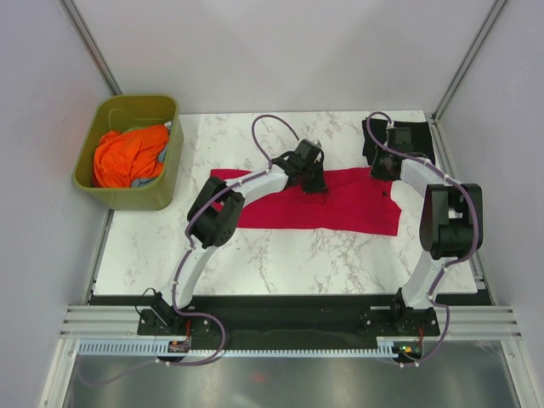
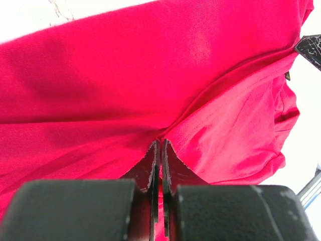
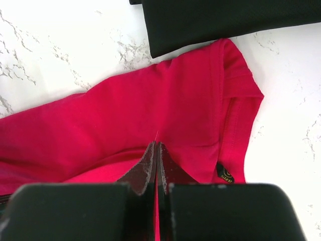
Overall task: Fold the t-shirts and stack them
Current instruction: Fold the tshirt
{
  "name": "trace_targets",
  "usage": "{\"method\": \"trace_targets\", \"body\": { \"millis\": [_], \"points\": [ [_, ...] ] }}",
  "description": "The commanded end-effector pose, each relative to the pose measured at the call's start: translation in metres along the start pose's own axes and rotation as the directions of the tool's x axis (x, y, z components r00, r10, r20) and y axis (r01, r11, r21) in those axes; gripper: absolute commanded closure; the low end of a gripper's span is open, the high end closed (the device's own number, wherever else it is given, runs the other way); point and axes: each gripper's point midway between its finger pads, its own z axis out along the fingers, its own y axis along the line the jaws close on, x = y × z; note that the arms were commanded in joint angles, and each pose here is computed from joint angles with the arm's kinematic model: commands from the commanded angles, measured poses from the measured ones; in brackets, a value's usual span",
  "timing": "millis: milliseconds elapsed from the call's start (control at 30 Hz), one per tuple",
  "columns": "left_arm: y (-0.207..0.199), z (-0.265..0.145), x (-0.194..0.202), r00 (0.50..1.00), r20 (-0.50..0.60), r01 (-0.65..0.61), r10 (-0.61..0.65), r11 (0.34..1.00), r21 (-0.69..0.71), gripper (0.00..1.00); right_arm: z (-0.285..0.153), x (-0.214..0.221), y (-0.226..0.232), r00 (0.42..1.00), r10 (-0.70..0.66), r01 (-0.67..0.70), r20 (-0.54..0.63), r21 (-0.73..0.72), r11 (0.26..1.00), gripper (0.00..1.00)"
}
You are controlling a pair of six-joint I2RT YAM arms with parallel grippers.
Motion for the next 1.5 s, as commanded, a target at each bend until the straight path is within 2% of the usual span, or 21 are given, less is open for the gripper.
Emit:
{"method": "trace_targets", "body": {
  "millis": [0,200,400,633,967,1267,1433,1467],
  "points": [
    [-0.005,-0.003,-0.007,1.0,0.013,0.026,-0.026,1.0,0.005,0.98,-0.006,-0.018,0.011,0.998,-0.016,0.019,0.056,-0.042,0.999,1.0],
    [-0.001,-0.003,-0.006,0.999,0.016,0.044,-0.044,0.999,-0.011,0.98,-0.02,-0.032,0.036,0.992,-0.056,0.067,0.117,-0.091,0.994,1.0],
    [0.001,-0.005,-0.004,0.998,0.021,0.06,-0.059,0.998,-0.024,0.98,-0.016,-0.033,0.039,0.989,-0.081,0.091,0.122,-0.084,0.992,1.0],
    [-0.006,-0.011,-0.007,0.995,0.035,0.096,-0.095,0.995,-0.017,0.98,-0.014,-0.046,0.044,0.978,-0.109,0.124,0.18,-0.074,0.99,1.0],
    [0.005,-0.02,-0.013,0.986,0.102,0.141,-0.132,0.987,-0.081,0.98,-0.007,-0.057,0.048,0.961,-0.131,0.151,0.244,-0.064,0.987,1.0],
    [0.011,-0.027,-0.024,0.975,0.171,0.165,-0.144,0.979,-0.119,0.98,0.005,-0.054,0.048,0.961,-0.144,0.161,0.238,-0.052,0.986,1.0],
    [0.013,-0.021,-0.02,0.979,0.151,0.157,-0.139,0.98,-0.119,0.98,0.006,-0.048,0.044,0.97,-0.131,0.141,0.205,-0.035,0.989,1.0],
    [0.013,-0.021,-0.019,0.979,0.149,0.159,-0.141,0.98,-0.117,0.95,0.005,-0.048,0.044,0.972,-0.124,0.133,0.199,-0.032,0.991,1.0]
  ]
}}
